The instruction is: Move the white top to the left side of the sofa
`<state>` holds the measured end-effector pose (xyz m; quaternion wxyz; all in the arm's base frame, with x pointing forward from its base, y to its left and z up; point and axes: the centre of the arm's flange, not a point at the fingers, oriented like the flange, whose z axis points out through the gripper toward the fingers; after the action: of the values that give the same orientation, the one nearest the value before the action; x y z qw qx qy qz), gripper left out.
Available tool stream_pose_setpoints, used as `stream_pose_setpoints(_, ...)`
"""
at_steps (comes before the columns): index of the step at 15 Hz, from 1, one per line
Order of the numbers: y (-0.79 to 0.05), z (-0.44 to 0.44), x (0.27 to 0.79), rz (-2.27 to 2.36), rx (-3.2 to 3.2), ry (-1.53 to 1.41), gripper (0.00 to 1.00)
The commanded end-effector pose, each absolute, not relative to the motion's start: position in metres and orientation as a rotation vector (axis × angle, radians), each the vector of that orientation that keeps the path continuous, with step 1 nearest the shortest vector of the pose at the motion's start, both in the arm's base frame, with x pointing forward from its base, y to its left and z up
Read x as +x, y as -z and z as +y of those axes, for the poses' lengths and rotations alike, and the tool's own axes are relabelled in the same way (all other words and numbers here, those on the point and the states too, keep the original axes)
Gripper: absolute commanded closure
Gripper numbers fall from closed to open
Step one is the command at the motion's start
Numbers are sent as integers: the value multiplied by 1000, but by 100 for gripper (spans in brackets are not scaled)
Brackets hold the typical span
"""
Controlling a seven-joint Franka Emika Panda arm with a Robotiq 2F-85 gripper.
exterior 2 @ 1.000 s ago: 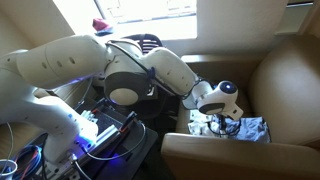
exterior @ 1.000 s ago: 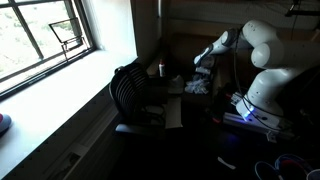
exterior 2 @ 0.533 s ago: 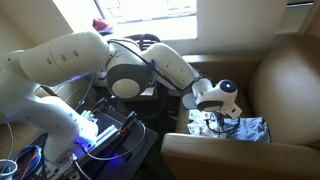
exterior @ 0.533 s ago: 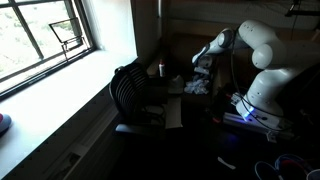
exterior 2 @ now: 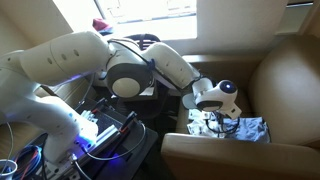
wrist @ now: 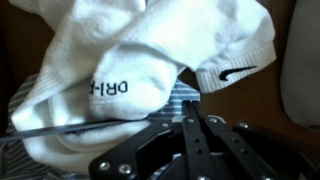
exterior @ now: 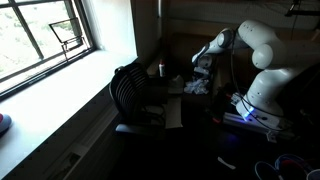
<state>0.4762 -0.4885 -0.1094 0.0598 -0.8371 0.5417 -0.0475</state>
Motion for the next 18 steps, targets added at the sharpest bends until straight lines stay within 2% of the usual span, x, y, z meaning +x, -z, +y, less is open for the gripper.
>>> stream_pose_setpoints(1,109,-489,476,1639,-2545,141,96)
stream_pose_setpoints(2,109,-489,475,1639,-2559,137,71)
stream_pose_setpoints(9,99,-505,470,1626,-2739,132,24)
stream_pose_setpoints(10,98,-509,470,1633,-2688,163,41)
stream_pose_setpoints(12,98,-508,471,1623,-2718,155,27)
stream_pose_setpoints(13,92,-502,474,1613,-2733,181,4)
stream_pose_setpoints(14,93,-499,476,1602,-2740,188,6)
stream_pose_setpoints(16,109,-499,480,1625,-2733,180,0)
stream_pose_setpoints(18,121,-499,479,1660,-2713,190,0)
